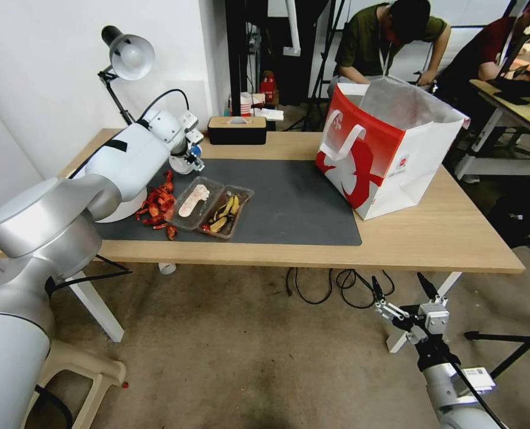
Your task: Pick up the trash from the table and place it into the takeout bag.
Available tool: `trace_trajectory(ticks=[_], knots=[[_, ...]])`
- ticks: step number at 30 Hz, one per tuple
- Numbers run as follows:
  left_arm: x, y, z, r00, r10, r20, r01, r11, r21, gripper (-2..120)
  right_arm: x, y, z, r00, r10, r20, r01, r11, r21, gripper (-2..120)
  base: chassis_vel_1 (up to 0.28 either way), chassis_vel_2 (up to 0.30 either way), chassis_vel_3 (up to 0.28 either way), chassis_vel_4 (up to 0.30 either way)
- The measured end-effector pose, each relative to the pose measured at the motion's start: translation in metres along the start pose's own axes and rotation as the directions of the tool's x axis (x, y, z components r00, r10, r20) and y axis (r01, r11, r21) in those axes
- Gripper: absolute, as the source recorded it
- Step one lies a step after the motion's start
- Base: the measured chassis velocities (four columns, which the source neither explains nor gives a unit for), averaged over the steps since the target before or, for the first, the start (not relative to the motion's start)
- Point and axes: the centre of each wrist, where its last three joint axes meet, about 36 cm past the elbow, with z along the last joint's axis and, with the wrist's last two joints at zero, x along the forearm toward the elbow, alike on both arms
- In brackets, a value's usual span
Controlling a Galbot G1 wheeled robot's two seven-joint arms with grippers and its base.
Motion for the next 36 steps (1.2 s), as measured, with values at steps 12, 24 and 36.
trace_trajectory(ticks=[12,24,36], knots=[[-0.006,-0.007,0.003,0.999,-0.045,-0.015,0.046,0.999,0.011,79,0.000,0.000,-0.001,1.000,0.004,0.011,-0.004,1.000,0.002,100,0.000,0.000,0.000,0.000],[-0.012,-0.013,0.010,0.999,-0.043,-0.020,0.043,0.999,0.006,70,-0.002,-0.001,-0.003,1.000,0.005,0.020,-0.005,1.000,0.003,100,0.000,0.000,0.000,0.000],[-0.011,-0.012,0.013,0.999,-0.051,-0.014,0.051,0.998,0.025,70,-0.006,0.002,-0.004,1.000,0.001,0.022,-0.001,1.000,-0.001,100,0.000,0.000,0.000,0.000]])
